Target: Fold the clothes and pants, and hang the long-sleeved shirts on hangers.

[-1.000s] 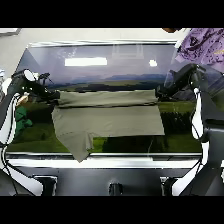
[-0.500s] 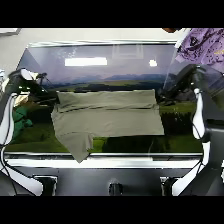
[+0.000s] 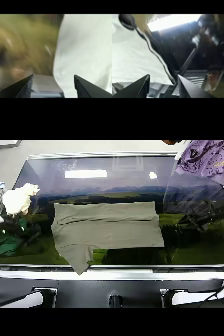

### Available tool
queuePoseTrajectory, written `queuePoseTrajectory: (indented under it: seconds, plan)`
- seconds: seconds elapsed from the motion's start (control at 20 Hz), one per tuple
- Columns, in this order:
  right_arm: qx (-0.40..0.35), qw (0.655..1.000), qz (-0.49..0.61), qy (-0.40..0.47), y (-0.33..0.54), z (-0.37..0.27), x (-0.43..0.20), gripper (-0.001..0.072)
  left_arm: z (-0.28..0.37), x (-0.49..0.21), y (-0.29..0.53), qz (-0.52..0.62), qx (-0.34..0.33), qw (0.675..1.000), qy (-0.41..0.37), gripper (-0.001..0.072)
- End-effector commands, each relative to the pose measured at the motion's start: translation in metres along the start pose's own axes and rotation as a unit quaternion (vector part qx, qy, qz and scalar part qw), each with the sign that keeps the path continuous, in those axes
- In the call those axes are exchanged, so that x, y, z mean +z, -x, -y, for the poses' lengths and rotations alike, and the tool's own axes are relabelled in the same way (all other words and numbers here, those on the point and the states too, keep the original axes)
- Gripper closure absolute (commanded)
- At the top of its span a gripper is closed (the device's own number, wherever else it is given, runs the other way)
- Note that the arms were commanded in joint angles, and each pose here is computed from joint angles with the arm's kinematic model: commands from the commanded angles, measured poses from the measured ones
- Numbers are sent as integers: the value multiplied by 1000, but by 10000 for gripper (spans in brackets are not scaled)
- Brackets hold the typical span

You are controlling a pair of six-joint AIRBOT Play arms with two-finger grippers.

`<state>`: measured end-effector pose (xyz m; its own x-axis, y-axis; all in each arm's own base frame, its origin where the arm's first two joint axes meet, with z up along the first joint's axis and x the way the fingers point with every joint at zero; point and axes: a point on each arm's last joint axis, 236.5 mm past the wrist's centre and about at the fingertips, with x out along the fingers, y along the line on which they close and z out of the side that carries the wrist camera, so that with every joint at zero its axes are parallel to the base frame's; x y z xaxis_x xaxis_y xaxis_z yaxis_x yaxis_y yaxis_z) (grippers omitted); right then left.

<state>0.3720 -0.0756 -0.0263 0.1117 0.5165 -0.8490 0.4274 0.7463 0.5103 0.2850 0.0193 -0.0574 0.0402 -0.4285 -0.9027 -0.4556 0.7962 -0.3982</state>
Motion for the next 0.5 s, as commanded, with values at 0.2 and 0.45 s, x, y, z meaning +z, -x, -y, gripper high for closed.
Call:
queuePoseTrajectory:
  seconds: [0.2,0.45]
  plan:
    - [22,1000,-4,1,-16,-4,-19,295,20,-105,-74,-53,-96,992,65,129]
    - [19,1000,-13,17,-23,-14,-23,295,28,-115,-93,-53,-75,995,41,129]
